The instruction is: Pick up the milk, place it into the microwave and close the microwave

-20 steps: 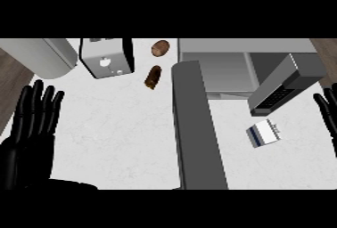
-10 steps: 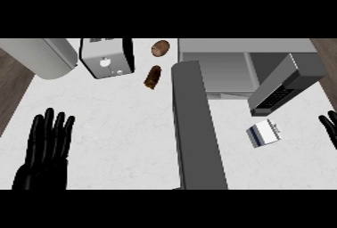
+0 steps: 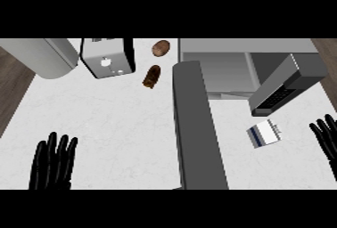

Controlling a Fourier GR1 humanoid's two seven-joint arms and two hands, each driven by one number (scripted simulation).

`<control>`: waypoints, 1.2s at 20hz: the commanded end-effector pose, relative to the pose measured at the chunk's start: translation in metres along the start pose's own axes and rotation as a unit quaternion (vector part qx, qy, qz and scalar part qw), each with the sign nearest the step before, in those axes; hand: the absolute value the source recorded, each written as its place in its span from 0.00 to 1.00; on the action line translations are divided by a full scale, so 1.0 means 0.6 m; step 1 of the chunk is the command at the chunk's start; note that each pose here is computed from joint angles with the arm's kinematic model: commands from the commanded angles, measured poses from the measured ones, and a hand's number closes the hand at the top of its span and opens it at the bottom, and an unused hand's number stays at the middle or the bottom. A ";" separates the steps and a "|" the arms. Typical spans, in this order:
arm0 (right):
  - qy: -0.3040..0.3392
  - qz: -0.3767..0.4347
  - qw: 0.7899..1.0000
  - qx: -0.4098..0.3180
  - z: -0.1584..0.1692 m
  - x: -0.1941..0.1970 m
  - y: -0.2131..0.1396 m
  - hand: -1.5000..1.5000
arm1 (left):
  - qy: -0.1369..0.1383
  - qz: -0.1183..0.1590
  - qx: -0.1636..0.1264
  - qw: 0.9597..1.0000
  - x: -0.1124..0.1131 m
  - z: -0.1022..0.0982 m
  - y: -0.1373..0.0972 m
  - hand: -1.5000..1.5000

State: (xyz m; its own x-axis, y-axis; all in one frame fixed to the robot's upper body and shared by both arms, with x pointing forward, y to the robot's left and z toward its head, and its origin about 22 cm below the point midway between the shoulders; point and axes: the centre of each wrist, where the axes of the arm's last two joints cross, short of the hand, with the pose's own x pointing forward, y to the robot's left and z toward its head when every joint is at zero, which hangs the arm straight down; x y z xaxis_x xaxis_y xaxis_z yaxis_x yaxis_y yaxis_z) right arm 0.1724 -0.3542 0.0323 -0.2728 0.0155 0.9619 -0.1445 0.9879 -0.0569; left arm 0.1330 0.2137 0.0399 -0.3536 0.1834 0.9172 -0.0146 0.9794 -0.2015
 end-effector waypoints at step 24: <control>0.046 0.039 0.995 -0.081 -0.002 -0.261 -0.045 0.00 | 0.008 0.004 -0.002 1.000 -0.044 0.092 0.002 0.00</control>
State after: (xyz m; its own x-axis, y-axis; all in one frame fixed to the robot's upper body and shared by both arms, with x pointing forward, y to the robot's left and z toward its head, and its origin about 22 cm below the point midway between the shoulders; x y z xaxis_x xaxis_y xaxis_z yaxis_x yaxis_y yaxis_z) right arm 0.2190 -0.3759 -0.1016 -0.1770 0.0995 0.9792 0.0372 0.9948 -0.0944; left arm 0.0922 0.2167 0.0117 -0.3525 0.1853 0.9173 -0.0191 0.9786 -0.2050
